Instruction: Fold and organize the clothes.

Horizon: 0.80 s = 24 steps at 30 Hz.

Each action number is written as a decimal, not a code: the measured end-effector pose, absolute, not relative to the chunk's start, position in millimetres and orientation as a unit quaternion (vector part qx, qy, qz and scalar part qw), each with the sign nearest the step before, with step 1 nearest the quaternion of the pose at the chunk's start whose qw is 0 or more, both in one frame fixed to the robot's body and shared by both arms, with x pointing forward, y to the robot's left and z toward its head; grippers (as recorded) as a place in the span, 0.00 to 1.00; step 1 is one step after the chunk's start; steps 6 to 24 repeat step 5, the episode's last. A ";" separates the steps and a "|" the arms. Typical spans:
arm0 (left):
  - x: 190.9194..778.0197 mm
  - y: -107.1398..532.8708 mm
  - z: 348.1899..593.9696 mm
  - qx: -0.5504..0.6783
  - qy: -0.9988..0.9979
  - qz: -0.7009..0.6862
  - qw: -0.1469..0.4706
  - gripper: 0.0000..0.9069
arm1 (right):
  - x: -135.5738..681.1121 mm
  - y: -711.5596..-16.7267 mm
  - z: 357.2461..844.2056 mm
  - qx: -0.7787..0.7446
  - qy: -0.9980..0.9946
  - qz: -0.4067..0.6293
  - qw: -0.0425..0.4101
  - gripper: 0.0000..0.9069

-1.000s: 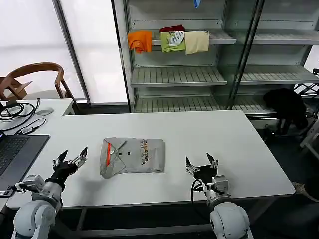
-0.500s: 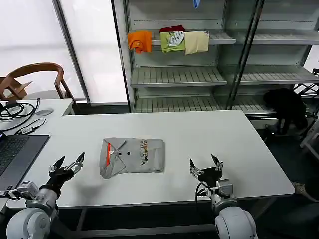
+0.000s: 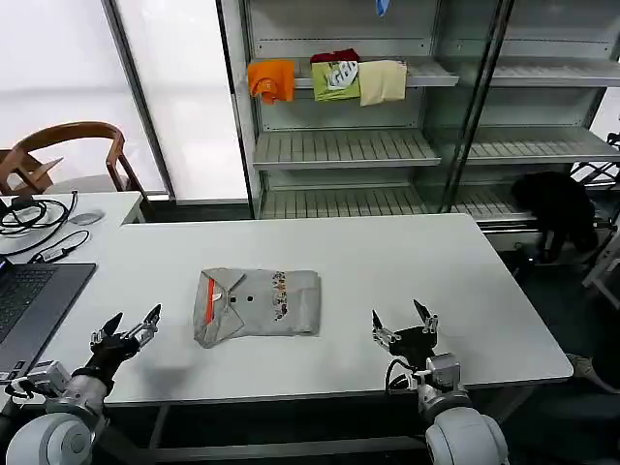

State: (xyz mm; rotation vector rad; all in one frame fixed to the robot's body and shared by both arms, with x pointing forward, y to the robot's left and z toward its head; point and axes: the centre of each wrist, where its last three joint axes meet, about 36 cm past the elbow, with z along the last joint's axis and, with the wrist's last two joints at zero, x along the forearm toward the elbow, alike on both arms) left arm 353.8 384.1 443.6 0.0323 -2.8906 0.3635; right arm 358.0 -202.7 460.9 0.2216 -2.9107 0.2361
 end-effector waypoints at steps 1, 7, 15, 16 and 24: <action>353.7 384.1 443.6 0.011 -0.986 0.124 0.114 1.00 | 357.9 -202.8 460.8 0.076 -0.988 0.080 0.107 1.00; 354.2 384.3 443.5 0.011 -0.986 0.125 0.113 1.00 | 358.7 -202.3 460.7 0.076 -0.988 0.076 0.107 1.00; 354.2 384.3 443.5 0.011 -0.986 0.125 0.113 1.00 | 358.7 -202.3 460.7 0.076 -0.988 0.076 0.107 1.00; 354.2 384.3 443.5 0.011 -0.986 0.125 0.113 1.00 | 358.7 -202.3 460.7 0.076 -0.988 0.076 0.107 1.00; 354.2 384.3 443.5 0.011 -0.986 0.125 0.113 1.00 | 358.7 -202.3 460.7 0.076 -0.988 0.076 0.107 1.00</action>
